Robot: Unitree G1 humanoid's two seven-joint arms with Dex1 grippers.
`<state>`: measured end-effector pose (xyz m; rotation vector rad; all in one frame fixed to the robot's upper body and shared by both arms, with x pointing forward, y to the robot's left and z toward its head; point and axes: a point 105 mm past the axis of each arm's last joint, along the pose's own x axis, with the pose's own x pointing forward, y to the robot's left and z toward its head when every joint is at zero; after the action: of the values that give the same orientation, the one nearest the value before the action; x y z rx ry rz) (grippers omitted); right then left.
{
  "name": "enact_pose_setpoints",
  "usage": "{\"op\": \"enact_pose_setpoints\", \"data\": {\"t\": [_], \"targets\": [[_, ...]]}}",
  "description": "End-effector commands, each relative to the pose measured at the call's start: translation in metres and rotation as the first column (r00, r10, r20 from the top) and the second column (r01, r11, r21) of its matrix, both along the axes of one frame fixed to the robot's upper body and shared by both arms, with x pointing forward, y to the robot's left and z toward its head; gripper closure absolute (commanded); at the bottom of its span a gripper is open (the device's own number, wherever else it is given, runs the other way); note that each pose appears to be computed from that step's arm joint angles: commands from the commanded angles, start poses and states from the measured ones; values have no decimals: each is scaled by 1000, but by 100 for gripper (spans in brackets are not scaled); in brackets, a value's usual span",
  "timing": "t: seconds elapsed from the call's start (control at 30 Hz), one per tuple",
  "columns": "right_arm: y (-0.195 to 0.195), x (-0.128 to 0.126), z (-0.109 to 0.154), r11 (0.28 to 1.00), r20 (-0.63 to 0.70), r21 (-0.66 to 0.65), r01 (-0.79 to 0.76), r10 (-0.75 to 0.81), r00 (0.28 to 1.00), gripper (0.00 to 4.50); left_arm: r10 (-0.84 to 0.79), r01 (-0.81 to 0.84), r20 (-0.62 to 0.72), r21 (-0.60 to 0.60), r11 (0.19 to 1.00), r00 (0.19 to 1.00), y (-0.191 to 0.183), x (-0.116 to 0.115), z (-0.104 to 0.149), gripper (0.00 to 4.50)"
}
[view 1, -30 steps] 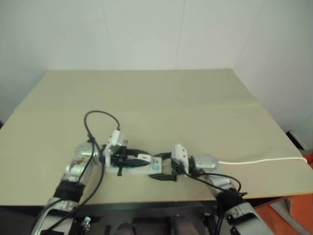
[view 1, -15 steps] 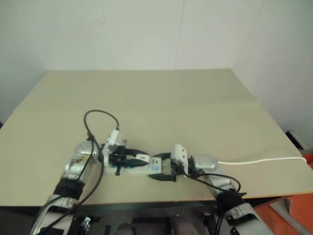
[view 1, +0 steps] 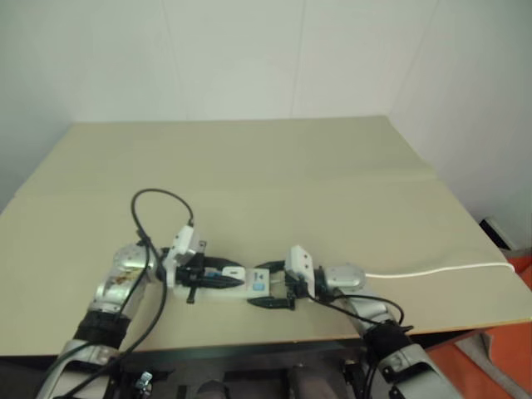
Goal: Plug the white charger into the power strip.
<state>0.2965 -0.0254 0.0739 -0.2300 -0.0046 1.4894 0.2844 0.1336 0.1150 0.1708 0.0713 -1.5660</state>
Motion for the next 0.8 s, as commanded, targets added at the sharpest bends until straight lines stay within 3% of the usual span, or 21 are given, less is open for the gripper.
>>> {"op": "enact_pose_setpoints", "data": {"t": [0.03,0.3,0.67,0.8], "targets": [[-12,4,3,1000,-8,2,15,-15,1000,107,77,-62,-111,134,989,991,20,-2,-30,348],[-14,2,0,1000,-6,-11,14,-14,1000,107,6,20,-140,185,983,990,8,-8,-37,348],[-13,2,0,1000,-8,-11,15,-15,1000,107,-10,34,-135,179,983,991,2,-14,-42,348],[-13,2,0,1000,-9,-10,14,-15,1000,107,31,0,-152,201,980,988,7,-18,-54,348]]}}
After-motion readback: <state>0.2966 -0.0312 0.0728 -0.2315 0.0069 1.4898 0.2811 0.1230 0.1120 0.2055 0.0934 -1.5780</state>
